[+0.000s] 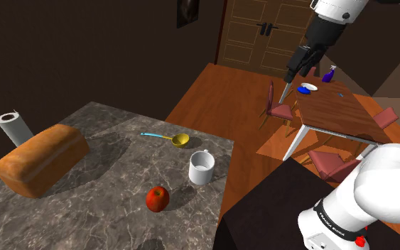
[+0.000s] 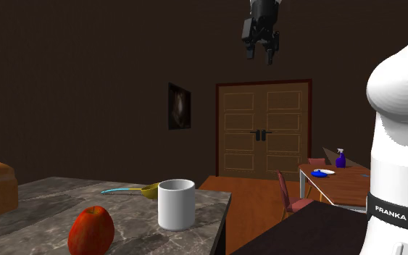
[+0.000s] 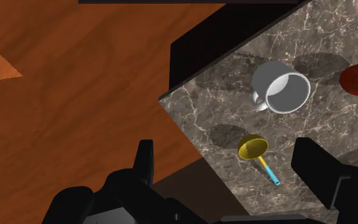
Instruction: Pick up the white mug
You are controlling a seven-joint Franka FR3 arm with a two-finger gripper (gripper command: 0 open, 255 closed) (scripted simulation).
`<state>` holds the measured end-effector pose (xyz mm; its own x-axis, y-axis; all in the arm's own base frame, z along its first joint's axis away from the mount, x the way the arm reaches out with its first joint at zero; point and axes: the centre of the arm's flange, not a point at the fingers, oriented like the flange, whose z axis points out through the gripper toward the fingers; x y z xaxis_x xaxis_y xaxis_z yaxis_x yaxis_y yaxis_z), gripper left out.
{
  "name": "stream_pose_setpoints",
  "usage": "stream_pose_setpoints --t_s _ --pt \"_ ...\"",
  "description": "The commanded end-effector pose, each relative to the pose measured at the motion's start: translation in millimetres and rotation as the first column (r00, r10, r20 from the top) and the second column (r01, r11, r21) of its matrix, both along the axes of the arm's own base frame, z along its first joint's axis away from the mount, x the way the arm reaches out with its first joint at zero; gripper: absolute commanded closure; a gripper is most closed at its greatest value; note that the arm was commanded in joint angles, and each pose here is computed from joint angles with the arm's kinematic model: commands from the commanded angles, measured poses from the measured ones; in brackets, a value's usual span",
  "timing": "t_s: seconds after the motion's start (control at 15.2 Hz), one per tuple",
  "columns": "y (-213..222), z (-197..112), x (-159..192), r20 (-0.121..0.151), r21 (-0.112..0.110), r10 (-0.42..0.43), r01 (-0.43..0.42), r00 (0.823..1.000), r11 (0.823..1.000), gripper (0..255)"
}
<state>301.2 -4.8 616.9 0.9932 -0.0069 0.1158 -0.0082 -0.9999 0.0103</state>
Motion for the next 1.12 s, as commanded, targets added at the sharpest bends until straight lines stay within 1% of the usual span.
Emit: stream_pose_setpoints --t_s 0.0,1.06 --pt "0 0 0 0.0 0.0 0.0 0.0 1.0 1.0 0" --pt "125 -158 69 -0.063 0.0 0.037 -0.037 0.997 0.999 0"
